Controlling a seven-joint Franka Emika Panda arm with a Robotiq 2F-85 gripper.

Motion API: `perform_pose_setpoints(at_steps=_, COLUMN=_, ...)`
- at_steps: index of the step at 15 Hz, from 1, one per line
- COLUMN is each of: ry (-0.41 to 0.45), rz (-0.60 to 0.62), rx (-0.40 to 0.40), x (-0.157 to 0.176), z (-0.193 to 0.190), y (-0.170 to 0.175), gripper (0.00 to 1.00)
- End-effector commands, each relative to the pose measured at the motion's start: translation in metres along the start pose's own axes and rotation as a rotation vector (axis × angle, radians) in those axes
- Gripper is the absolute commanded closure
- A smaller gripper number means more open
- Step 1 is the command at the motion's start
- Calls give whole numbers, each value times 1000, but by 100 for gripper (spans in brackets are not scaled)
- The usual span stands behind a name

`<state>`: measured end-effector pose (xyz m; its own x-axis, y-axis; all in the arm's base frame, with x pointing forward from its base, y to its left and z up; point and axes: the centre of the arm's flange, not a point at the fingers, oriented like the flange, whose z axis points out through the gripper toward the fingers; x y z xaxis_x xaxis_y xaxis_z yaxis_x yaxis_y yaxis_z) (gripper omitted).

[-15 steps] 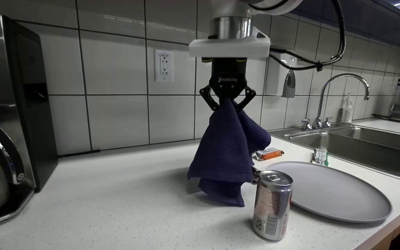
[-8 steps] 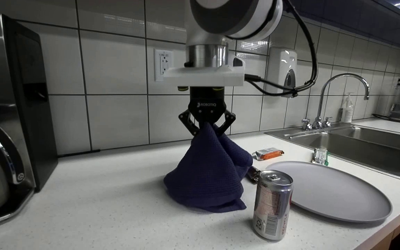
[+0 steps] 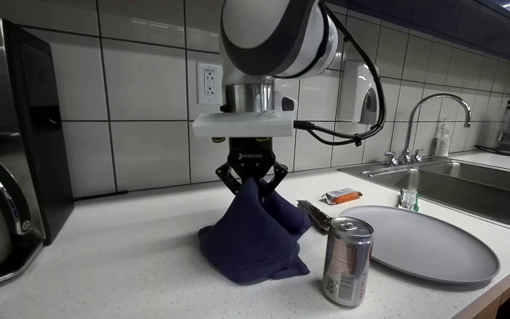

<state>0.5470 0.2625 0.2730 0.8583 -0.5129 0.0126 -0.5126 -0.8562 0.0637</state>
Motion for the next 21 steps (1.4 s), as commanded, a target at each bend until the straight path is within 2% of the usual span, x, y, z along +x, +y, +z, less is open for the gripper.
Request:
perform_pose_setpoints(at_steps=1, ry=-14, rz=-8, rx=-6, x=0, z=-7, y=-11, gripper=99)
perform_pose_setpoints(at_steps=3, ry=-15, rz=-12, rx=-7, x=-2, z=-11, y=-12, gripper=99)
perform_pose_setpoints(at_steps=4, ry=-15, rz=-10, rx=-8, x=-3, z=-15, y=-12, gripper=71)
perform_pose_setpoints(at_steps=5, ry=-16, rz=-12, rx=-7, x=-3, z=-18, y=-11, gripper=71)
perform_pose_setpoints(at_steps=7, ry=-12, rz=-15, rx=-10, x=-2, z=-26, y=-6, gripper=57)
perform_pose_setpoints(at_steps=14, ry=8, rz=-18, rx=-7, x=2, z=-42, y=10, gripper=4)
perform_pose_setpoints(at_steps=16, ry=24, rz=-15, rx=-3, x=6, z=-47, y=15, gripper=0)
perform_pose_setpoints(at_steps=21, ry=46, rz=19, rx=6, x=21, z=-62, y=36, gripper=0)
